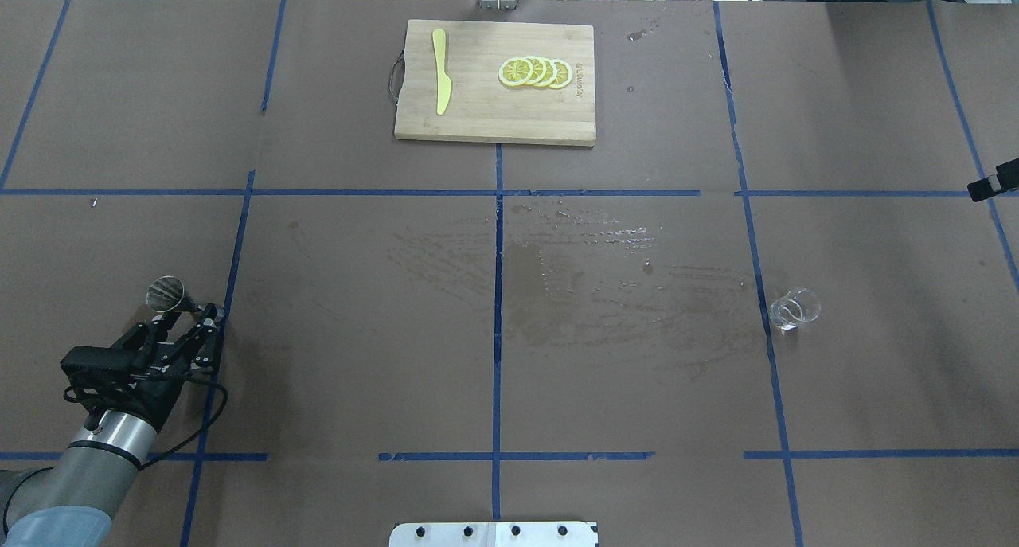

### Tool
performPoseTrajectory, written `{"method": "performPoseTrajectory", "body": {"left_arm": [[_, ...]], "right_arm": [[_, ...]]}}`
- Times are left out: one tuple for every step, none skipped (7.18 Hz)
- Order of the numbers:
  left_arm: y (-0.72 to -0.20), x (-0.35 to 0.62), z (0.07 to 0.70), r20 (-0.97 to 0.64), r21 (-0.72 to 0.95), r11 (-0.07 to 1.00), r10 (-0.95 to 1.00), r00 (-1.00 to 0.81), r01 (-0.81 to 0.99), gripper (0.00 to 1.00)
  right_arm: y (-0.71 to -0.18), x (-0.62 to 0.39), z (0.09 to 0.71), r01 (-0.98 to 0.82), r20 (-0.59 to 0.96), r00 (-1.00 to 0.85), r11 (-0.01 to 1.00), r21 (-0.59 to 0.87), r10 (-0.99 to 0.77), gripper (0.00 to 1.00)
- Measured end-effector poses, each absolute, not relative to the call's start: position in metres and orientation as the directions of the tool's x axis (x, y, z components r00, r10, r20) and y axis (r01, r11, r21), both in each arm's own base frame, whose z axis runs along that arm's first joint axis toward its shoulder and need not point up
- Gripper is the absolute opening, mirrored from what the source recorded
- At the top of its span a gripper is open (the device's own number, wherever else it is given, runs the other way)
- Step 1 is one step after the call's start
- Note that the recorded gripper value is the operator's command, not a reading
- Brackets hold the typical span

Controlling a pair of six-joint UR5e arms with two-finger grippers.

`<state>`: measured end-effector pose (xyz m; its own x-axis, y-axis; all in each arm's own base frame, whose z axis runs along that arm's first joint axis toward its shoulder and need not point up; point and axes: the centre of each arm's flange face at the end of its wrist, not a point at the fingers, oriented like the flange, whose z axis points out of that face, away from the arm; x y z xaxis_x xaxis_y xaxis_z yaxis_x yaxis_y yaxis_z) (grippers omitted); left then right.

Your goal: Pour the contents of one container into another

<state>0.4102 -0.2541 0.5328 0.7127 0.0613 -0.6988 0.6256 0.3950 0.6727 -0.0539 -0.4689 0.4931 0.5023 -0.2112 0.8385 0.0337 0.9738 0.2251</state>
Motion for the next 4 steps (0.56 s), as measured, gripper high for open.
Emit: {"method": "performPoseTrajectory", "body": {"left_arm": [[-0.2548,0.4103,0.5311,-0.701,0.673,0.385,0.059,0.711,0.632,0.55],[-0.2555,0.4116,0.5288,-0.705,0.671,0.38,0.057,0.707,0.637,0.52],[-0.2559,0.4125,0.5276,-0.706,0.669,0.377,0.056,0.706,0.64,0.47],[-0.256,0.413,0.5276,-0.706,0.67,0.377,0.056,0.706,0.64,0.38]], "right_arm": [[-0.469,-0.054,0.4936,0.034,0.839,0.503,0.974,0.224,-0.21,1.0],[-0.4691,-0.054,0.494,0.034,0.838,0.503,0.974,0.223,-0.21,1.0],[-0.4691,-0.0539,0.4943,0.034,0.838,0.503,0.974,0.223,-0.209,1.0],[-0.4691,-0.054,0.4944,0.034,0.839,0.503,0.974,0.223,-0.209,1.0]]}}
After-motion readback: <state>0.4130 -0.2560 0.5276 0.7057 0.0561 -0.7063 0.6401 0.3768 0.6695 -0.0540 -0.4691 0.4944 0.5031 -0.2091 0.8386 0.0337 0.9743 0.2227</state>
